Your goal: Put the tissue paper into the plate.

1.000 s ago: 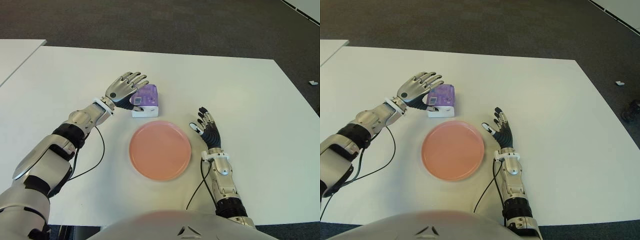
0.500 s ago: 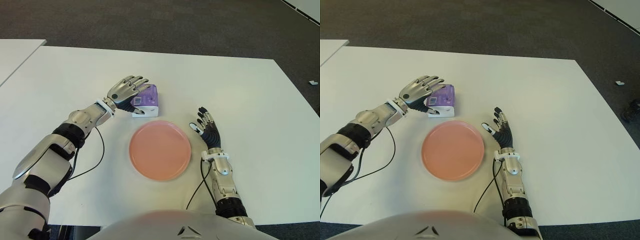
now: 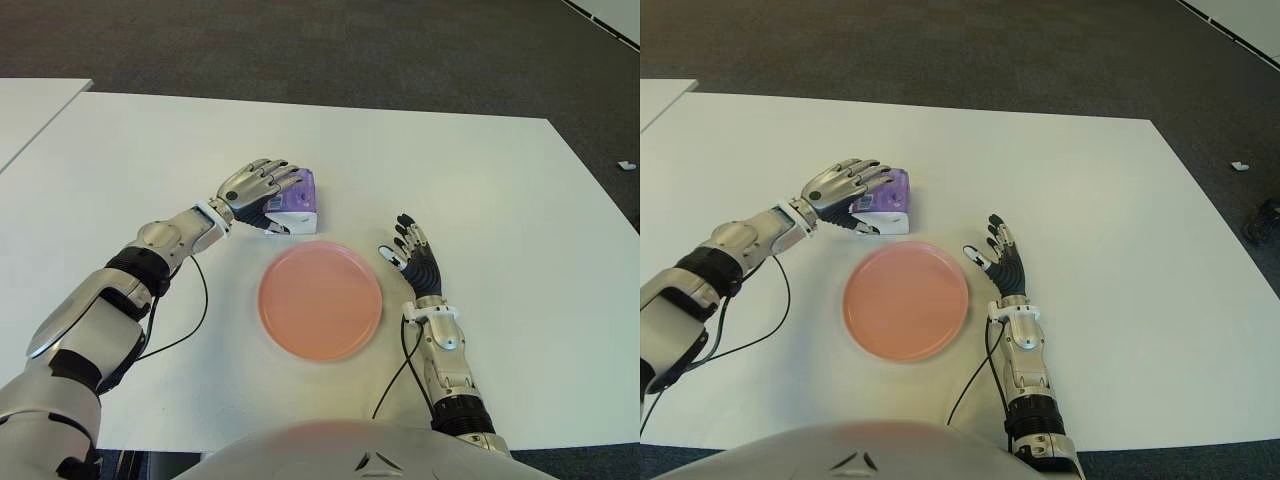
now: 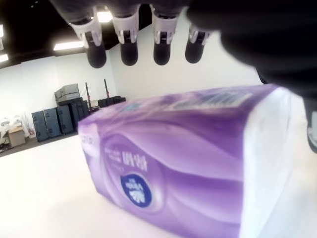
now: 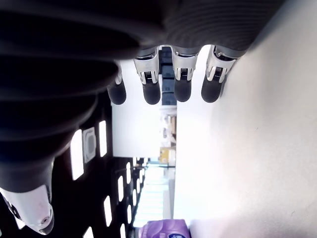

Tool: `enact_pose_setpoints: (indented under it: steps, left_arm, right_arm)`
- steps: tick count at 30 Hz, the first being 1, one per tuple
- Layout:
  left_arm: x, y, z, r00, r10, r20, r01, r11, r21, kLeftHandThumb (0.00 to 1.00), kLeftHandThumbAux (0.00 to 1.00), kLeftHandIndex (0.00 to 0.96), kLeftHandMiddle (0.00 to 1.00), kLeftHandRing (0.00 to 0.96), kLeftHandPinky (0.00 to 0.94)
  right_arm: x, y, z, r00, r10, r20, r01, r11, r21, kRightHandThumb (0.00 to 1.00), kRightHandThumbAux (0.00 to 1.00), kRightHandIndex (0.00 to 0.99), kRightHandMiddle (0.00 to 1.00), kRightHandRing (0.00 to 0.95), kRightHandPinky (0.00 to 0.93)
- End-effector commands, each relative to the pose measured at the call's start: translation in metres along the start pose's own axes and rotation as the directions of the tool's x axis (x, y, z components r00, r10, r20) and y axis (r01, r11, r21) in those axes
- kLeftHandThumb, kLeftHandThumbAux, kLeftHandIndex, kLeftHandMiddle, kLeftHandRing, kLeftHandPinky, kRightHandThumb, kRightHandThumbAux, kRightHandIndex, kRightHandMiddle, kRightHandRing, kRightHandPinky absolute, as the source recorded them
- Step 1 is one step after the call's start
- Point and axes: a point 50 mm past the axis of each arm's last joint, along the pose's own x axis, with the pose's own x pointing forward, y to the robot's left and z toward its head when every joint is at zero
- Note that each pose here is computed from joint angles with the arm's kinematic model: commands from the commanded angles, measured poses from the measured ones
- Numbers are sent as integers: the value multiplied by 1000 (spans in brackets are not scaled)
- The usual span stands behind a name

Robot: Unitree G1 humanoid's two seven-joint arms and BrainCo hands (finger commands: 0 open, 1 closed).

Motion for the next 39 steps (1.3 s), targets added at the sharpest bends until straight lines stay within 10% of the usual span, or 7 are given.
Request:
enact_pose_setpoints:
  steps: [1, 39]
  left_arm:
    - [1, -5, 3, 999, -38, 8, 38, 999, -18, 57, 373, 0, 0, 0, 0]
    - [12, -22, 2, 997, -34, -74, 40, 996, 81, 70, 386, 0, 0, 0, 0]
  right_arm:
    - [-27, 1, -38, 976, -14, -216, 20, 999, 25, 0, 636, 0, 2, 0, 0]
    - [-26, 4, -40, 977, -22, -214, 32, 999, 41, 0, 644, 0, 9, 0, 0]
